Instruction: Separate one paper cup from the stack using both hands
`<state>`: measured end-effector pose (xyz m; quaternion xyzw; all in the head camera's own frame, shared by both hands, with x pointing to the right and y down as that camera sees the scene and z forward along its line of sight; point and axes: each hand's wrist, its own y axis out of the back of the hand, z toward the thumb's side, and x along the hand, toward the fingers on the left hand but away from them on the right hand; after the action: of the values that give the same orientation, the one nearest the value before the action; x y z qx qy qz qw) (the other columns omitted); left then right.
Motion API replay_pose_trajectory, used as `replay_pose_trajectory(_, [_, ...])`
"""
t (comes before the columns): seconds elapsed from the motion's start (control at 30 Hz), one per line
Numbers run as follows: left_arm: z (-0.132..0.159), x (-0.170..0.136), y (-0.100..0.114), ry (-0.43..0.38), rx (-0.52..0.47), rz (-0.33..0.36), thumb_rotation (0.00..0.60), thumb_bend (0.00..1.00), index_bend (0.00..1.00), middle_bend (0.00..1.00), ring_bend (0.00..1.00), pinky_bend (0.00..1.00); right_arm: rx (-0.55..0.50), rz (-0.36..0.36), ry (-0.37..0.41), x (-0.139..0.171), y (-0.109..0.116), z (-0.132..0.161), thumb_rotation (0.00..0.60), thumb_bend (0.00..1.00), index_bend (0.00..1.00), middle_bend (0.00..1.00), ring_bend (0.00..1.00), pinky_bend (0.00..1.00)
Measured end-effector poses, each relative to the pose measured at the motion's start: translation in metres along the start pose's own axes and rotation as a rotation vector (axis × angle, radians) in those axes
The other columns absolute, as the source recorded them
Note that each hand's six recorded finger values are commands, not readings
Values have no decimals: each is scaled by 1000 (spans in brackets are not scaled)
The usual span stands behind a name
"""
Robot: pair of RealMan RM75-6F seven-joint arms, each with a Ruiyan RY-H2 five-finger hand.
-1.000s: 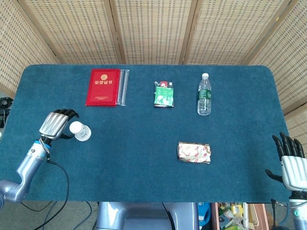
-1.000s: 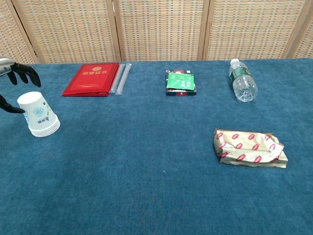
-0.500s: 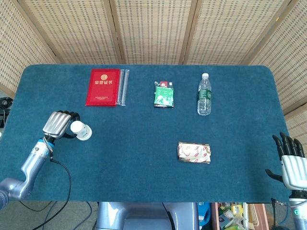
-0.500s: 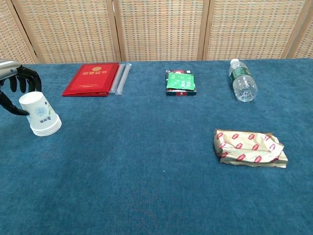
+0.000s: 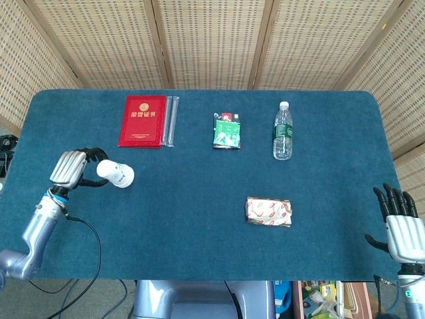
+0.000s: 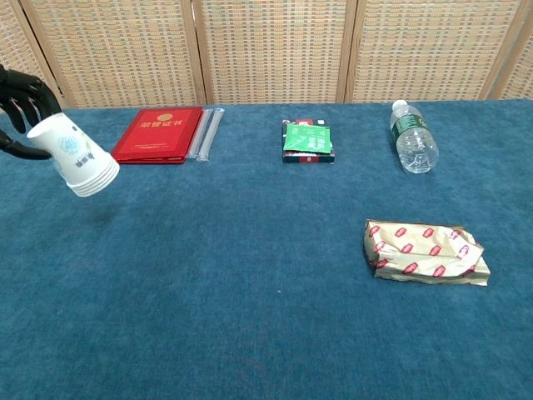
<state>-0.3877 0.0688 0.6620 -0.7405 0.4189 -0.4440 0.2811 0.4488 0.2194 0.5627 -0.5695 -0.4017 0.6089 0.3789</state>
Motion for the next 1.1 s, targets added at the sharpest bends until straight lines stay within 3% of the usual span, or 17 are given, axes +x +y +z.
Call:
replay_pose_trajectory(0.23, [14,0,9,-42,-504,-14,600,111,537,502,445,454,47,-86,167,-14,7,15,600,0,137,7,0,0])
replay_pose_trajectory(0.37, [35,12,1,-73,-791,-81,600,121,537,505,447,459,66,-151,331,-29,16,32,600,0,227,60,0,0])
replay_pose_trajectory(0.47, [65,30,-12,-109,-905,-159,600,122,537,506,447,458,50,-177,445,-40,21,46,600,0,275,91,0,0])
replay_pose_trajectory(0.77, [156,72,-59,-168,-1004,-352,600,125,538,505,447,458,40,-279,722,-73,35,108,600,14,370,135,0,0])
replay_pose_trajectory(1.1, [196,93,-75,-165,-1073,-408,600,125,538,506,447,458,49,-338,900,-98,40,184,600,172,419,149,0,0])
